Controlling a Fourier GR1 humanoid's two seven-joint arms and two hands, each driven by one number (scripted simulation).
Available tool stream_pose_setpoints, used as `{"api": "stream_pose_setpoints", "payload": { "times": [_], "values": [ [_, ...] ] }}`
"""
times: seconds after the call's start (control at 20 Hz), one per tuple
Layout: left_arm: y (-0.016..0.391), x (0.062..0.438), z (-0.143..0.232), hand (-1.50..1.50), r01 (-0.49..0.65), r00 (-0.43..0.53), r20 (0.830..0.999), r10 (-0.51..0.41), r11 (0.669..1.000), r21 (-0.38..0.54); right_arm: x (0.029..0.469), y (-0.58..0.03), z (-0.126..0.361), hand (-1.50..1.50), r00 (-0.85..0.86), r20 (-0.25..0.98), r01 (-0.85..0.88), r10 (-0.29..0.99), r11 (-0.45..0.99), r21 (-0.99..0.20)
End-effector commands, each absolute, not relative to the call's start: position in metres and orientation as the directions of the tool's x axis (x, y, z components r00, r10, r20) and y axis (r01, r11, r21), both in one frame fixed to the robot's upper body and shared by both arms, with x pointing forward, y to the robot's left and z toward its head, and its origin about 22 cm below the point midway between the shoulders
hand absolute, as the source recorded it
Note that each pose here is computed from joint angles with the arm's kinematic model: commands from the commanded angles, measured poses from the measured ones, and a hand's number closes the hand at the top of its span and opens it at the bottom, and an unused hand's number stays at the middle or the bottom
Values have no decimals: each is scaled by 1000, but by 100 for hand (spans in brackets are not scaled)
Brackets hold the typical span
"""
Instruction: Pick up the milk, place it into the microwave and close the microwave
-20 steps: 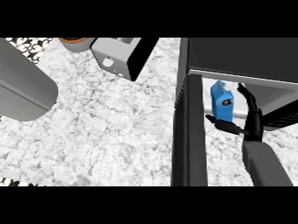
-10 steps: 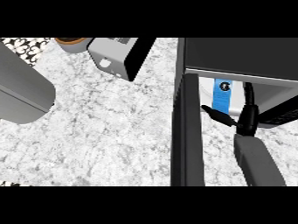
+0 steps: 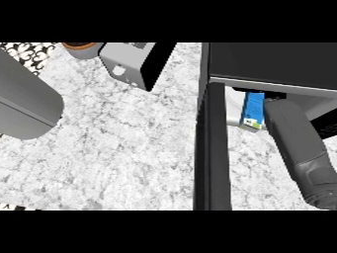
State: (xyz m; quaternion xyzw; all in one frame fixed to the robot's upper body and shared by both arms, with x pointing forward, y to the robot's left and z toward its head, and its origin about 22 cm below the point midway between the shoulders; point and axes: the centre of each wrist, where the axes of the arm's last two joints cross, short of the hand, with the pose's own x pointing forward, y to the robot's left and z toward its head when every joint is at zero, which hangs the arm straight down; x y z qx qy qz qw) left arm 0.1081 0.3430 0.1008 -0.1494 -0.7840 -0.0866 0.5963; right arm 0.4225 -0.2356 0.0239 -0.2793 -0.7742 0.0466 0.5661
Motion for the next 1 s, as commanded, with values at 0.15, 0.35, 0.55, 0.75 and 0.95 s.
{"api": "stream_pose_setpoints", "payload": {
  "times": [0.15,0.35,0.55,0.75,0.95],
  "values": [
    [332,106,85,-150,330,-228,965,128,943,-48,442,-247,55,-150,-233,840,261,490,864,-432],
    [318,106,78,-150,404,-225,959,171,912,-68,439,-259,46,-150,-234,865,229,445,889,-396],
    [304,109,71,-150,476,-199,963,183,877,-69,424,-266,19,-150,-277,916,111,291,956,-271],
    [294,115,54,-150,554,-140,973,182,829,-75,419,-277,12,-150,-282,947,-6,156,986,-164],
    [278,115,52,-150,616,-113,981,158,785,-56,407,-273,-9,-150,-256,967,-93,-13,996,-12]
  ]
}}
